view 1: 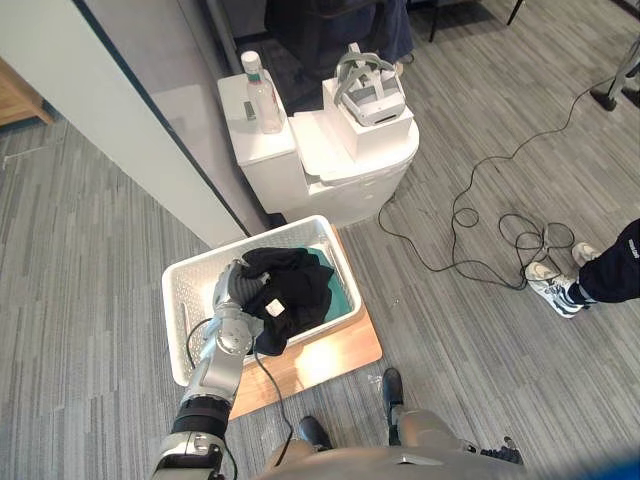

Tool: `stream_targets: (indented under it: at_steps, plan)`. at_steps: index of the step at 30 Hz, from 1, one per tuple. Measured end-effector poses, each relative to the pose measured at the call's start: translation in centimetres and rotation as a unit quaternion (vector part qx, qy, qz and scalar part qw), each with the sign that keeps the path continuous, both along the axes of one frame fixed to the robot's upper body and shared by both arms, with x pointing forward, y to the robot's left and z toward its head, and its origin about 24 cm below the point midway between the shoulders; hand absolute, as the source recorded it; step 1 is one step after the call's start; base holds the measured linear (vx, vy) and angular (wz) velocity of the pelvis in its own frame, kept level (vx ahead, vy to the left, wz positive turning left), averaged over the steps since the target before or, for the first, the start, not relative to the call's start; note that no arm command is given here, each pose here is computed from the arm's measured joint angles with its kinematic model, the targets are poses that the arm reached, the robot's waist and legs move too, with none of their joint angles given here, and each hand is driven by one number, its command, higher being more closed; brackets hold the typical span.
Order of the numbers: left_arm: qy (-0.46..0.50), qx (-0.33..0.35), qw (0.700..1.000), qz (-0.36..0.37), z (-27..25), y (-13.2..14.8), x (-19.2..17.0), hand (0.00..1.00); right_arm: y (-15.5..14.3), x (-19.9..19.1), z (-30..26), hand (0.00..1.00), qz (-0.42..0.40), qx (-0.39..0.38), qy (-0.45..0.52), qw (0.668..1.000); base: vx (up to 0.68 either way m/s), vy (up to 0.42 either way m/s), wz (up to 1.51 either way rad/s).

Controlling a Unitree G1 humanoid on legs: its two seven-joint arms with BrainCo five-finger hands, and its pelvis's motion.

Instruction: Tidy the bed and pick cloth on bed and put in laundry

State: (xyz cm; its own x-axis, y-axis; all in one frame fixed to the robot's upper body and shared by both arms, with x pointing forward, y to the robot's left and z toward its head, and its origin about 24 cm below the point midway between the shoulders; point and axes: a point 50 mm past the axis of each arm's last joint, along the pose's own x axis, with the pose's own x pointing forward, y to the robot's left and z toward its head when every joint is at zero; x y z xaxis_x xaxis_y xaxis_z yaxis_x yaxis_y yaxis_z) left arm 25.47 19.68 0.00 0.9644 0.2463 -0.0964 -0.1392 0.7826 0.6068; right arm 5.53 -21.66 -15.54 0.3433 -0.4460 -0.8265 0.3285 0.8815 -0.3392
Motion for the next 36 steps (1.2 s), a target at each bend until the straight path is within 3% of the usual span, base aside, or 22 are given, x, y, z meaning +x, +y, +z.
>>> stream_targets:
  at_steps: [11, 18, 25, 29, 31, 34, 35, 36]
  plan:
    - [-0.103, -0.025, 0.994, 0.004, 4.3, -0.4, -1.2, 0.00, 0.0, -0.2, -0.1, 0.00, 0.023, 0.019, 0.002, 1.000, 0.00, -0.014, 0.05]
    - [-0.113, -0.067, 0.991, 0.015, 4.2, 0.0, -2.8, 0.00, -0.1, -0.8, -0.3, 0.00, 0.032, 0.029, 0.015, 0.999, -0.09, -0.037, 0.15]
    - [-0.044, -0.157, 0.978, 0.128, -1.0, 2.9, -5.1, 0.00, 0.1, -1.5, -0.6, 0.00, 0.030, 0.033, 0.035, 0.998, -0.03, -0.028, 0.12]
    - [-0.018, -0.218, 0.947, 0.235, -3.7, 7.2, -8.1, 0.00, 0.2, -1.5, -0.6, 0.00, 0.036, 0.031, 0.040, 0.998, -0.03, -0.018, 0.11]
    - [-0.003, -0.240, 0.932, 0.272, -5.0, 8.0, -9.5, 0.00, 0.2, -1.5, -0.6, 0.00, 0.035, 0.029, 0.041, 0.998, -0.03, -0.025, 0.12]
    - [0.057, -0.316, 0.861, 0.395, -9.4, 9.3, -14.5, 0.00, 0.3, -0.9, -0.5, 0.00, 0.031, 0.021, 0.034, 0.999, -0.02, -0.028, 0.30]
    - [0.060, -0.319, 0.857, 0.400, -9.6, 9.2, -14.7, 0.00, 0.3, -0.9, -0.5, 0.00, 0.030, 0.021, 0.034, 0.999, -0.03, -0.019, 0.16]
    - [0.086, -0.348, 0.821, 0.444, -11.3, 8.9, -16.8, 0.00, 0.2, -0.3, -0.4, 0.00, 0.025, 0.019, 0.024, 0.999, -0.01, -0.013, 0.07]
